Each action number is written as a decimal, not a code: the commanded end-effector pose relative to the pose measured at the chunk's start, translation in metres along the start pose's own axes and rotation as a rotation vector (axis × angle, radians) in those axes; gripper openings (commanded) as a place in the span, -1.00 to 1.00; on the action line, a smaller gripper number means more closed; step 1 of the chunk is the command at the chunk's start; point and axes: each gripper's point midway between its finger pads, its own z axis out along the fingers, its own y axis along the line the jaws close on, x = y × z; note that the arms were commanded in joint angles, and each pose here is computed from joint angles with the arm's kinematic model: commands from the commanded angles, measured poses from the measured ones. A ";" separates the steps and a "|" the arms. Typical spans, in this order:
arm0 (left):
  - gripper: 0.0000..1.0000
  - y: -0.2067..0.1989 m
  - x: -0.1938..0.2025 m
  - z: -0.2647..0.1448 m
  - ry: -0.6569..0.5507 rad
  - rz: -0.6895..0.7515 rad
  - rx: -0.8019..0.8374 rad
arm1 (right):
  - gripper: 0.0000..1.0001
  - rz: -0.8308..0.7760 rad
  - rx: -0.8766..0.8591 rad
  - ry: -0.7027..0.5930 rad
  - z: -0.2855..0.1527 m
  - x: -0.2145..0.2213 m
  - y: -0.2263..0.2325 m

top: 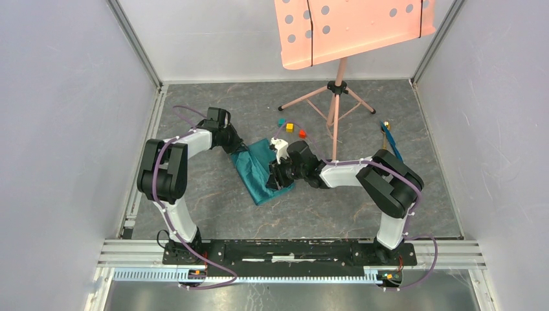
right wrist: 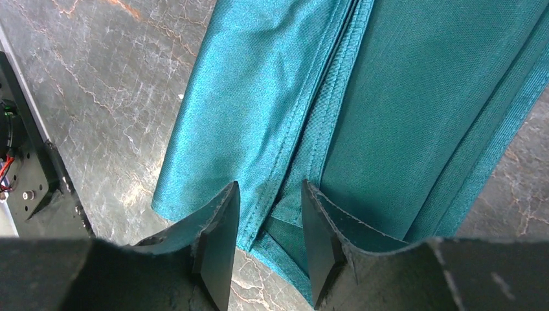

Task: Fold the napkin into a case and place the utensils inside
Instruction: Smooth out the 2/3-rectangle-folded napkin at the center of the board, then pick up the 2/3-rectangle-folded napkin from the center of the board, then pass from the left arm to the right

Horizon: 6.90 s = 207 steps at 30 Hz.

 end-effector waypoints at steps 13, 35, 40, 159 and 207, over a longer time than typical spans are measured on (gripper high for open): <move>-0.01 -0.021 -0.003 -0.038 -0.041 0.062 0.062 | -0.05 0.082 0.021 -0.085 -0.004 -0.017 -0.004; 0.02 0.045 0.140 -0.079 0.064 0.037 0.054 | -0.53 0.193 -0.086 -0.056 0.000 0.001 0.004; -0.09 0.046 0.152 -0.071 0.084 0.055 0.033 | -0.58 0.211 -0.109 -0.048 0.000 0.009 0.013; 0.23 -0.044 0.236 -0.059 0.094 0.654 -0.348 | 0.96 0.147 0.364 -0.154 -0.154 0.054 -0.055; -0.95 -0.046 0.225 -0.087 -0.007 0.627 -0.174 | 0.72 0.644 -0.015 -0.257 -0.025 -0.044 -0.030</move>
